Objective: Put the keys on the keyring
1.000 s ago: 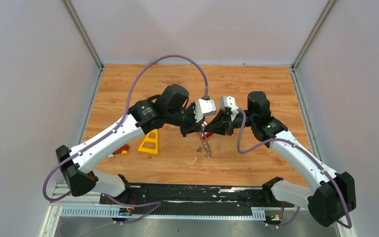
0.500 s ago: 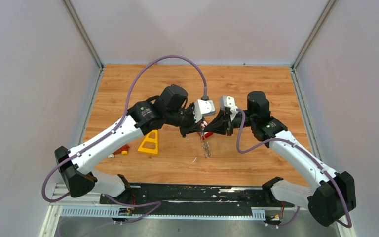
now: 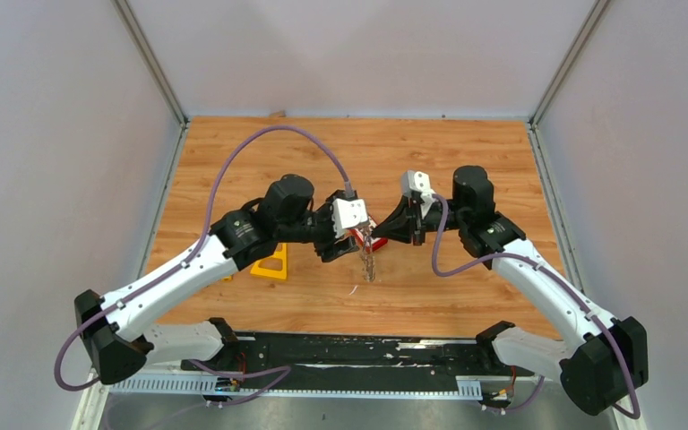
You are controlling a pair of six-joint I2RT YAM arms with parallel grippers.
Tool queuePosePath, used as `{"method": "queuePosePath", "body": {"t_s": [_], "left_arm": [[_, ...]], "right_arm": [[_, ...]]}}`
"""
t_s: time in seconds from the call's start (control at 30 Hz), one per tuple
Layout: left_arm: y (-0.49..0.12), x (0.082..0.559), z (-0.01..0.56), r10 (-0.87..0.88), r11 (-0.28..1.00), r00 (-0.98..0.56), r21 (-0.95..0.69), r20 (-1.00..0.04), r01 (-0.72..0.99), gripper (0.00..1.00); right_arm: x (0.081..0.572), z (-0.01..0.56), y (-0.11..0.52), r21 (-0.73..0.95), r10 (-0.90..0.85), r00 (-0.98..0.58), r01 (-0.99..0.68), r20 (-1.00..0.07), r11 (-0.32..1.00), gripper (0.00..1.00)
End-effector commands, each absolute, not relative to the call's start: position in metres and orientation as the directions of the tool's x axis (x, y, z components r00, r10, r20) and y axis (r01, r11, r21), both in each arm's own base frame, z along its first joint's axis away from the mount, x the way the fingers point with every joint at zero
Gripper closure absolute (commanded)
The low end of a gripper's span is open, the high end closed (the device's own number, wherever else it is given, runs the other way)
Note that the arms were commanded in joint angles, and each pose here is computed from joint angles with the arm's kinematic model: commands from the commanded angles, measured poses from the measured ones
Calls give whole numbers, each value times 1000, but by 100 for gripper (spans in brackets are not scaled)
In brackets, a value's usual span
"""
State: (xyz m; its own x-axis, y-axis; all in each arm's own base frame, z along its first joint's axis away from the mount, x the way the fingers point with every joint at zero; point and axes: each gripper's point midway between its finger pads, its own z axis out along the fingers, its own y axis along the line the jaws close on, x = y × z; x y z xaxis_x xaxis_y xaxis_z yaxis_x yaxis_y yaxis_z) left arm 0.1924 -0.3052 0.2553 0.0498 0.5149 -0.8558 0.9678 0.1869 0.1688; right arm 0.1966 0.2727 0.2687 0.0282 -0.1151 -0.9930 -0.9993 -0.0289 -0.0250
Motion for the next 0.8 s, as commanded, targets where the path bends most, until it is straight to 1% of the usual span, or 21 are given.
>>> {"method": "queuePosePath", "body": {"t_s": [0.0, 0.1, 0.23, 0.5, 0.77], "left_arm": [[-308, 199, 281, 392, 182, 236, 326, -889, 928, 29], [-312, 195, 274, 355, 161, 264, 337, -897, 928, 30], [-320, 195, 264, 347, 136, 253, 316, -903, 939, 34], [-334, 198, 260, 294, 159, 199, 254, -935, 954, 40], [-337, 197, 248, 312, 143, 167, 220, -935, 965, 51]], "right_arm": [[198, 300, 272, -84, -60, 84, -996, -995, -18, 100], [201, 305, 272, -103, -46, 103, -995, -994, -13, 100], [203, 306, 271, -101, -46, 101, -995, -994, 0, 100], [204, 305, 270, -94, -43, 94, -996, -995, 2, 100], [204, 305, 269, -94, -42, 94, -996, -995, 3, 100]]}}
